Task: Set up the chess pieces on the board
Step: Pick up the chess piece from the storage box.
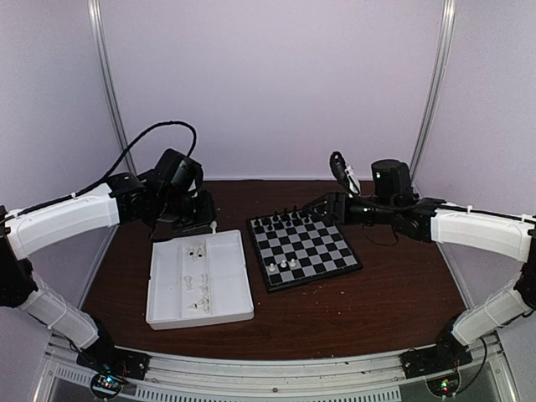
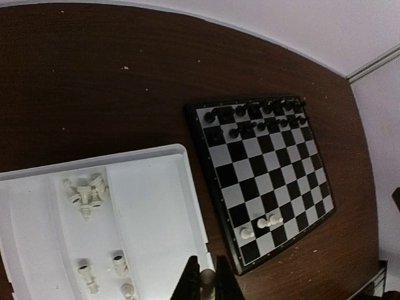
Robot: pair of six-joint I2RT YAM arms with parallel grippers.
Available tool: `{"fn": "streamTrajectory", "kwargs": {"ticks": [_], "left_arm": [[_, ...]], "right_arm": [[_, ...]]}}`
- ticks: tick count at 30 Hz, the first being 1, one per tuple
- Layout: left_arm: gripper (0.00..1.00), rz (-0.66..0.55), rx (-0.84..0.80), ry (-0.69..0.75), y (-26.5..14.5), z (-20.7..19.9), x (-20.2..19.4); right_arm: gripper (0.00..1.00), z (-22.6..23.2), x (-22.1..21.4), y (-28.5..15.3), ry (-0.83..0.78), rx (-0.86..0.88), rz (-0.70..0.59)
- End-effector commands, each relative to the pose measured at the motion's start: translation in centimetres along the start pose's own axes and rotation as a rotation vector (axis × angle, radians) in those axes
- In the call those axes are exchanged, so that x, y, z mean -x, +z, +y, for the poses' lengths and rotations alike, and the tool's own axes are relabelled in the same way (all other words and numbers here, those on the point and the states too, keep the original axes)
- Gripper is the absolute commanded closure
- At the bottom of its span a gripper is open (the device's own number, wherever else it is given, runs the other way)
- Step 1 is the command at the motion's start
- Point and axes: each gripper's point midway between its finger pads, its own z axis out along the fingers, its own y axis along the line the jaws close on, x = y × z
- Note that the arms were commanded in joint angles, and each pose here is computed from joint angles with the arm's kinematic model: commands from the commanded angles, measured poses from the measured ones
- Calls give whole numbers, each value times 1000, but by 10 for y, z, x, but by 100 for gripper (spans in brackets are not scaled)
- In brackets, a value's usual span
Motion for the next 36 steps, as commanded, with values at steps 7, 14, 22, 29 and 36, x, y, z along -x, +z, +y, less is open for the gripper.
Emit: {"fn": "streamTrajectory", "kwargs": {"ticks": [7, 14, 22, 29, 36], "left_arm": [[97, -243, -252, -589, -29, -24, 54], [98, -154, -373, -845, -31, -26, 44], [97, -131, -348, -938, -47, -15, 40], [97, -158, -319, -967, -46, -3, 37], [97, -137, -332, -997, -38, -3, 32]], "right_arm": [[31, 85, 37, 27, -164, 154, -279], [34, 126, 19, 78, -160, 295, -269], [41, 151, 4, 115, -228, 332, -268], [49, 158, 1, 135, -212, 354, -243], [59, 160, -3, 144, -208, 365, -222]]}}
